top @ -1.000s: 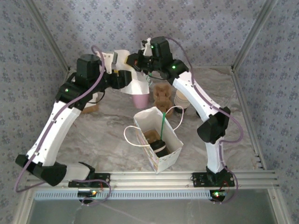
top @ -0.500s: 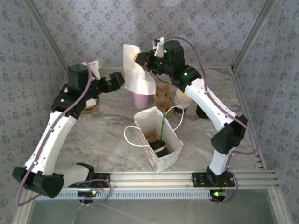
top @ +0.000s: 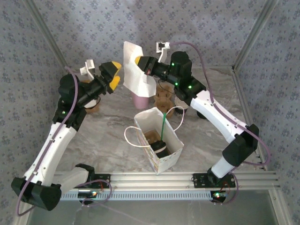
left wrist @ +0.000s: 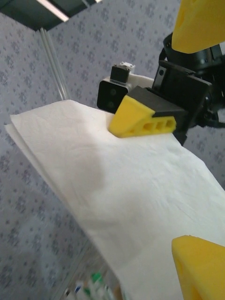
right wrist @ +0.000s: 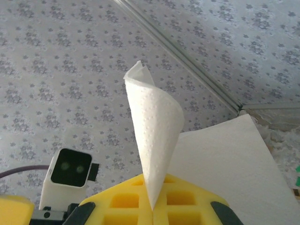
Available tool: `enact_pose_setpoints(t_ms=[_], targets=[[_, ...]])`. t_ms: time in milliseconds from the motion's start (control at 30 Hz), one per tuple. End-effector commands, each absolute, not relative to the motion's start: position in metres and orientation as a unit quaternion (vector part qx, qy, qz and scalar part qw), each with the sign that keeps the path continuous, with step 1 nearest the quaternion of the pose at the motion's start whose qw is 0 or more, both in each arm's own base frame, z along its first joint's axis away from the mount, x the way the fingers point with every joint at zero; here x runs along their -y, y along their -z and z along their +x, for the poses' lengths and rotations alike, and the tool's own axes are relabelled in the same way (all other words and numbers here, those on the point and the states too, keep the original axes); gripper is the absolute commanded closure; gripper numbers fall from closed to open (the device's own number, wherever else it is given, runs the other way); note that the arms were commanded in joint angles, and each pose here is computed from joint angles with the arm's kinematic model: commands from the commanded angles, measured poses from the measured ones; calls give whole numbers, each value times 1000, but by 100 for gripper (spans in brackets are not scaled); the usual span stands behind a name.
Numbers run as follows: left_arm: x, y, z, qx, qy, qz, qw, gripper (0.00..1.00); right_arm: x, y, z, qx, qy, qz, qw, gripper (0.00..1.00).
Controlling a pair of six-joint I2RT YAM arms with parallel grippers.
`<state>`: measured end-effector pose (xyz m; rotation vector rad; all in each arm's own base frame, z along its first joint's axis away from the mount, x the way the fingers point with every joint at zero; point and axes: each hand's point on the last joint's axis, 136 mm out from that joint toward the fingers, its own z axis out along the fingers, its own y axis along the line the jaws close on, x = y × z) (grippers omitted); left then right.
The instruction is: Pack the takeout coffee
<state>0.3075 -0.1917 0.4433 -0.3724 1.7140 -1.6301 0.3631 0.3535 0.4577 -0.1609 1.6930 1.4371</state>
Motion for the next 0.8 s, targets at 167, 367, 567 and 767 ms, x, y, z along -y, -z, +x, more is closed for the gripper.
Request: enact_pose_setpoints(t_ms=[167,367,567,767], targets=[[215,-463,314,-622,692,-146,335,0,-352,-491,329,-624,-617,-87,471,100],[218,-458,320,-624,690,-151,335,0,-357,-489,313,-616,-641,-83,450,100],[221,-454,324,-626,688,-152,334,2,-366,-475,308,-624,-659,-68,414,100],[219,-448,327,-632,678,-159,341,11,-372,-463,300,-632,-671,-59,384,100]])
